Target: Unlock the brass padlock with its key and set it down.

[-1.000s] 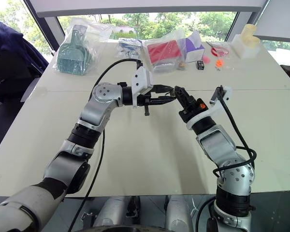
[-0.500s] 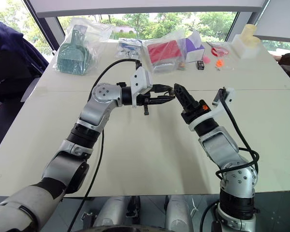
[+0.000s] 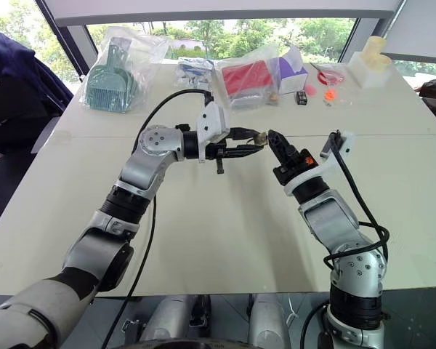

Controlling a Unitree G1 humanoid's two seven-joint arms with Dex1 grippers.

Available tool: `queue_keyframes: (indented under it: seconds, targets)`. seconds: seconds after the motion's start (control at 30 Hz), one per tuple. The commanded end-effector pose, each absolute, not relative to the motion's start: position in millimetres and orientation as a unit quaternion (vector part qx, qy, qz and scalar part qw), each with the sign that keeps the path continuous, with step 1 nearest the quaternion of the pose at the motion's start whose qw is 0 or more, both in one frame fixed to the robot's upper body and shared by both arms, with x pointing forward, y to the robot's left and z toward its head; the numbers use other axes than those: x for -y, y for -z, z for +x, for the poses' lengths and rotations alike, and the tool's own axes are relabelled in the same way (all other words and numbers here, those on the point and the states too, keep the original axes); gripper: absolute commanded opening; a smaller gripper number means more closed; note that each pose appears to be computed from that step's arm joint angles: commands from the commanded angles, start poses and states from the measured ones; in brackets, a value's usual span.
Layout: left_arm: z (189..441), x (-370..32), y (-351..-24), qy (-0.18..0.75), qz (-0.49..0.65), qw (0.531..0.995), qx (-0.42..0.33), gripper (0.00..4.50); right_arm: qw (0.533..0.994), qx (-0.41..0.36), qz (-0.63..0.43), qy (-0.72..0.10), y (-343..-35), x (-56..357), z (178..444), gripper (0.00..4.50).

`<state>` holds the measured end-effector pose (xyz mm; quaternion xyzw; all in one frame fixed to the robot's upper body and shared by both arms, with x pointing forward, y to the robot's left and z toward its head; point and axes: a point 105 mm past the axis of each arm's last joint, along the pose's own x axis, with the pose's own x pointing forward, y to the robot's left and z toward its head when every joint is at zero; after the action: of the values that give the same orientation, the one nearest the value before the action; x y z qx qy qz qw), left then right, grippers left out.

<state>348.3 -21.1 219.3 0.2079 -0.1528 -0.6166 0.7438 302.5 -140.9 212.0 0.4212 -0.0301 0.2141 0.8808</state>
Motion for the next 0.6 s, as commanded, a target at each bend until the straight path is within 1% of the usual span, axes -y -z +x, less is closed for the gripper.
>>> queue_keyframes:
  seconds: [0.03, 0.23, 0.3, 0.43, 0.6]
  targets:
    - [338.1, 23.3, -237.5, 0.604, 0.242, 0.728, 0.218, 0.76, 0.885, 0.041, 0.412, -0.215, -217.7, 140.0, 301.7, 0.04]
    - [336.2, 22.2, -243.0, 0.543, 0.310, 0.720, 0.302, 0.76, 0.878, 0.031, 0.441, -0.185, -210.6, 143.1, 308.4, 0.04]
    - [336.1, 22.4, -242.6, 0.515, 0.351, 0.707, 0.335, 0.76, 0.875, 0.026, 0.451, -0.173, -207.2, 144.2, 311.8, 0.04]
    - [343.6, 18.8, -253.6, 0.430, 0.393, 0.705, 0.405, 0.76, 0.861, 0.027, 0.488, -0.141, -205.3, 148.4, 318.5, 0.04]
    - [348.3, 18.0, -254.7, 0.392, 0.416, 0.693, 0.439, 0.76, 0.856, 0.017, 0.500, -0.130, -202.7, 145.6, 320.4, 0.04]
